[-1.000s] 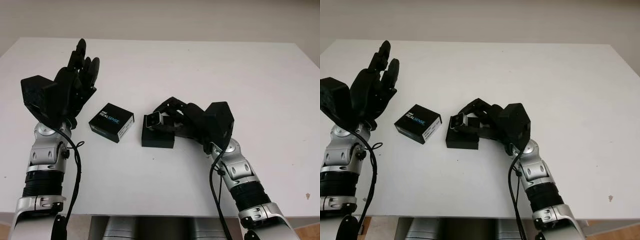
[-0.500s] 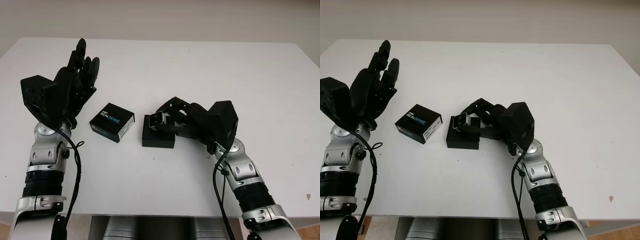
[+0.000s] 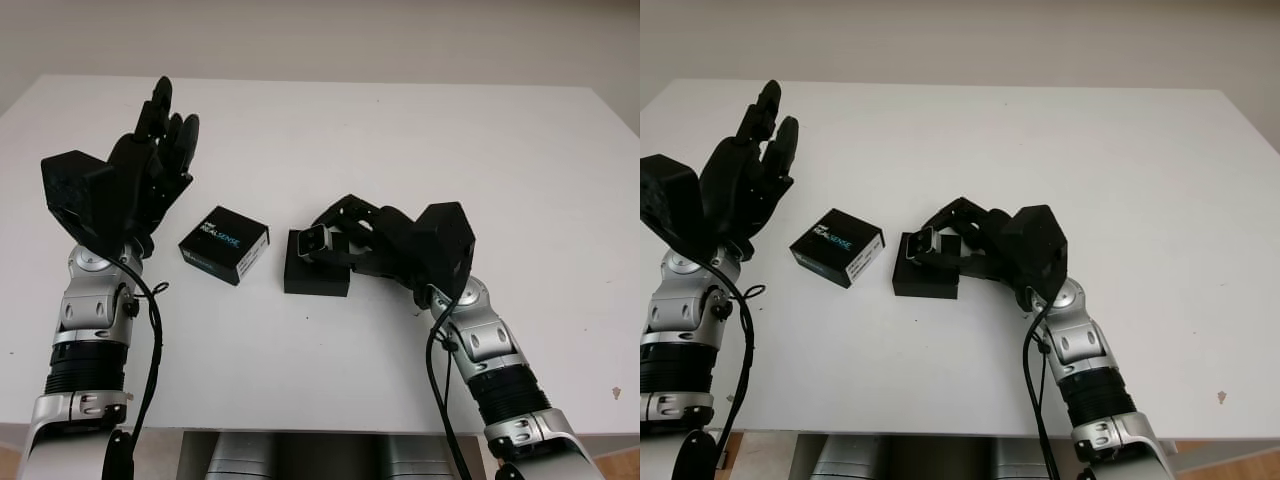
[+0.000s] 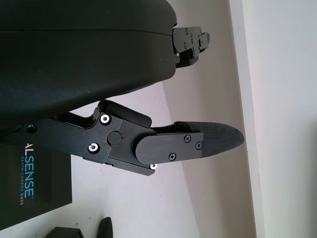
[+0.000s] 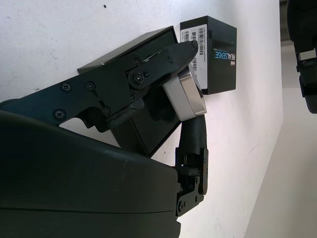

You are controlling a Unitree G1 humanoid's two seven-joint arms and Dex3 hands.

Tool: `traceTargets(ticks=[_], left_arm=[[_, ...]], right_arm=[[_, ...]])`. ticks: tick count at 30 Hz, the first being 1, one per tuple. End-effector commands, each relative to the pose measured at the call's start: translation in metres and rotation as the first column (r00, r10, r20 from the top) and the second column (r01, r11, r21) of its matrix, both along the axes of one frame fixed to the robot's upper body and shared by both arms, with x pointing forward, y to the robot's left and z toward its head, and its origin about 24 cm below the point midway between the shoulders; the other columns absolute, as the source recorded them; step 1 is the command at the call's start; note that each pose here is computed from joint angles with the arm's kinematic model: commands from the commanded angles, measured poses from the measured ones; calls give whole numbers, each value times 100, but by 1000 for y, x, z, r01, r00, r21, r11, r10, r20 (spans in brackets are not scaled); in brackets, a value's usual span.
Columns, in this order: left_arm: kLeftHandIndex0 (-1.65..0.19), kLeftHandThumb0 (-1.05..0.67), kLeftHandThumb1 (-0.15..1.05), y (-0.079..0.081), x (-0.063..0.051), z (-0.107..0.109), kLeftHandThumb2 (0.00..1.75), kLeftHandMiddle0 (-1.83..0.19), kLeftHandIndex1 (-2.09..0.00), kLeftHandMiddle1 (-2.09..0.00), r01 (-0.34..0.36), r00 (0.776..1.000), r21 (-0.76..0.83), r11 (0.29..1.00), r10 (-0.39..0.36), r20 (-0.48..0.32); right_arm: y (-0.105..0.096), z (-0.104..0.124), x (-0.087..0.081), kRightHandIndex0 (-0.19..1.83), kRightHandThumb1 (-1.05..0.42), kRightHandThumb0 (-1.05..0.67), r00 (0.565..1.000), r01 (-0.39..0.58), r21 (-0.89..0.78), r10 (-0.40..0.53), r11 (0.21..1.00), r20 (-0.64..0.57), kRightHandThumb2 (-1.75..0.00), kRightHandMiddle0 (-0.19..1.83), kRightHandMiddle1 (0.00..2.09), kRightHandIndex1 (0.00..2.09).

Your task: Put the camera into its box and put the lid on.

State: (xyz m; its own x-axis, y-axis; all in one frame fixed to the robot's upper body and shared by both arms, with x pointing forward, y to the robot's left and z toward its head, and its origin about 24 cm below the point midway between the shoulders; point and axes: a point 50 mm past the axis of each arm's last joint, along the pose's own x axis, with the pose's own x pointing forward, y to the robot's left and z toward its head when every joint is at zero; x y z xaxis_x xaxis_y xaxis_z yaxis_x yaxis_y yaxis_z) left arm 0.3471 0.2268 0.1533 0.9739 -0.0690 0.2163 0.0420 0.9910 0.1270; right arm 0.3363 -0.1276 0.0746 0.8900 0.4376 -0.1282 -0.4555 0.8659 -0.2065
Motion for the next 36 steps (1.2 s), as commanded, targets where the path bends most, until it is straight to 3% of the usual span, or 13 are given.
traceTargets(ticks=[1,24,36], left_arm=[[11,-69,105,1,-1,2,45,10,-6,-6,-4,1000,-1,1000,4,13],[13,-70,105,0,-2,0,46,13,-5,-5,-1,1000,-1,1000,1,6],[13,-69,105,0,-5,-1,46,12,-5,-6,-9,1000,-10,1000,9,3]], right_arm=[[0,-7,-1,15,-92,-45,1000,-6,-13,5,1000,-20,-5,28,171,6],[3,-15,-4,16,-92,-47,999,-21,-64,19,998,-28,-5,26,174,6],[12,-16,-5,16,-93,-46,998,-56,-122,60,991,30,-6,27,174,5]])
